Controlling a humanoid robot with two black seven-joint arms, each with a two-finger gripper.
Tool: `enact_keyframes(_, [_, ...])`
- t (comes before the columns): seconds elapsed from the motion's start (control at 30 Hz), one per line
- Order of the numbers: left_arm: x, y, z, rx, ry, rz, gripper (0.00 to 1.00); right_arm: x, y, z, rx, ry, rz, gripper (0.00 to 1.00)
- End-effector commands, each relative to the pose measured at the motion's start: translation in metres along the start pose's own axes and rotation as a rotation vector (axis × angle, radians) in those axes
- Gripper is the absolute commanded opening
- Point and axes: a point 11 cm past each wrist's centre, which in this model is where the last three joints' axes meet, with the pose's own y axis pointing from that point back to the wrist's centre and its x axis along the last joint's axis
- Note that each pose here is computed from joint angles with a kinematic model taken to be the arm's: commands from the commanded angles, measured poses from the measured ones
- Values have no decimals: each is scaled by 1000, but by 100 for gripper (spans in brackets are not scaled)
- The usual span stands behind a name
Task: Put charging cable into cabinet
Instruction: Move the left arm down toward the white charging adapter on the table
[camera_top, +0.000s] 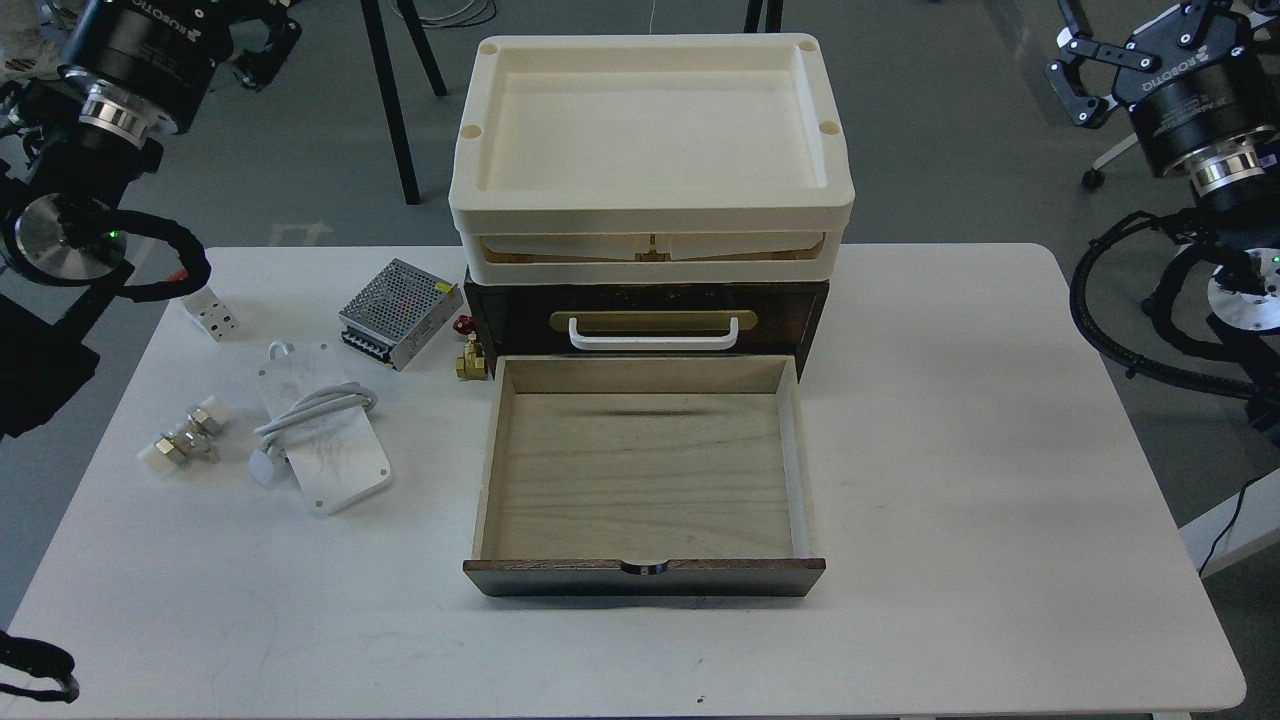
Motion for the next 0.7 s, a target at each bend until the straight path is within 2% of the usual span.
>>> enact_keyframes(0.0, [7,6,0,3,-1,18,100,-6,-5,8,2,-22,-5,100])
enact_keyframes(0.1, [14,11,-2,7,2,40,100,-8,-6,8,4,-25,-9,100])
enact_keyframes(0.23, [75,40,14,-112,-10,249,100,-17,-12,-4,52,-58,-31,100])
enact_keyframes(0.27, [74,38,7,-141,17,255,100,-19,-13,-10,70,-63,-37,100])
enact_keyframes(0.37, [55,33,10,-250,80,199,100,-26,-15,-25,104,-78,-66,100])
enact_keyframes(0.43, [40,36,22,-278,120,139,100,-16,-7,-46,127,-44,-54,100])
enact_keyframes(0.57, [-38,23,37,-251,174,-114,100,5,10,-52,126,-22,-5,100])
enact_keyframes(0.67, [-103,31,48,-161,46,-343,100,14,20,-47,118,-26,21,100])
